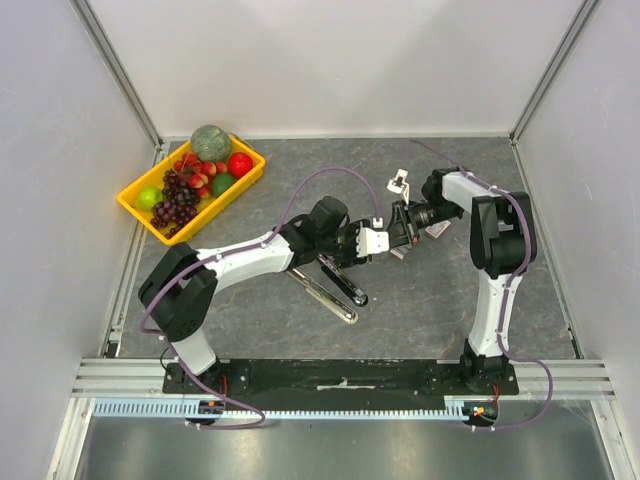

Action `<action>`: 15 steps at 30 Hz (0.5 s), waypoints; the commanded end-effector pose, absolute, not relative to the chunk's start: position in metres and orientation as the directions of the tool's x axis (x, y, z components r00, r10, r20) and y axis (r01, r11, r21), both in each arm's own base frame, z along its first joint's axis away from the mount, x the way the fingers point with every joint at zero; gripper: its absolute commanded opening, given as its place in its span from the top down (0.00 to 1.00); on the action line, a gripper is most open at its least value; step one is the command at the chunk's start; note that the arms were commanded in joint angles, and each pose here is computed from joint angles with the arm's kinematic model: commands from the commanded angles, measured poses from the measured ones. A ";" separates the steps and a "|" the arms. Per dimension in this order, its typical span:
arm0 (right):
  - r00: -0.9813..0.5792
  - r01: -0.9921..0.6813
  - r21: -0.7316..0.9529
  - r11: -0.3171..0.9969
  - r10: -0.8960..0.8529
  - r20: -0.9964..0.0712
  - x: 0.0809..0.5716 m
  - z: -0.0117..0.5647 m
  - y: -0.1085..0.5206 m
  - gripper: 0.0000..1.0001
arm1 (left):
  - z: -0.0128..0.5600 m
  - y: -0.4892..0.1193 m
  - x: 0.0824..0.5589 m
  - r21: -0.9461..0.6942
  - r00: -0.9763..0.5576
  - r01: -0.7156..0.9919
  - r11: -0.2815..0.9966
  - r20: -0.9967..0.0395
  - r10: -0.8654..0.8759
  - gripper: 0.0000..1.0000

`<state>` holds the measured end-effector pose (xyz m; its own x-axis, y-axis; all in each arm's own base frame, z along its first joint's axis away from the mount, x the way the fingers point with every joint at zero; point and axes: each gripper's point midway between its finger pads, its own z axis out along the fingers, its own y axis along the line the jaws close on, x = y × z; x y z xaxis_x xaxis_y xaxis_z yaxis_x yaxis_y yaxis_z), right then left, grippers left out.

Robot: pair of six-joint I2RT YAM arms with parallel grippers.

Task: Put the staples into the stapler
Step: Pick up the staple from the center of the board.

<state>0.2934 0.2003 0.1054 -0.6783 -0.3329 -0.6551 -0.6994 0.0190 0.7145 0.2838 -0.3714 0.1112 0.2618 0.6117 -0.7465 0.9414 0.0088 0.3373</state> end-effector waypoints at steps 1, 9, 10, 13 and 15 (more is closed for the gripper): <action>-0.747 -0.636 0.772 0.001 -0.249 -0.616 0.292 0.129 0.199 0.83 | 0.143 -0.398 0.301 0.376 0.269 0.922 0.095 -0.798 0.540 0.40; -0.747 -0.637 0.771 -0.002 -0.244 -0.618 0.289 0.129 0.199 0.83 | 0.137 -0.414 0.291 0.297 0.234 0.954 0.039 -0.821 0.521 0.40; -0.751 -0.633 0.774 -0.001 -0.242 -0.615 0.288 0.129 0.199 0.83 | 0.137 -0.416 0.289 0.292 0.235 0.956 0.031 -0.823 0.518 0.40; -0.751 -0.633 0.774 -0.002 -0.241 -0.615 0.288 0.130 0.199 0.84 | 0.134 -0.419 0.288 0.284 0.233 0.959 0.016 -0.818 0.526 0.40; -0.751 -0.633 0.774 -0.001 -0.240 -0.615 0.288 0.130 0.199 0.83 | 0.132 -0.423 0.287 0.279 0.235 0.960 0.004 -0.817 0.527 0.40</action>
<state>0.2995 0.1973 0.1126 -0.6946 -0.2704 -0.6666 -0.6948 0.0121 0.7191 0.2921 -0.4055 0.1198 0.2347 0.5680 -0.7889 0.9523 0.0288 0.3040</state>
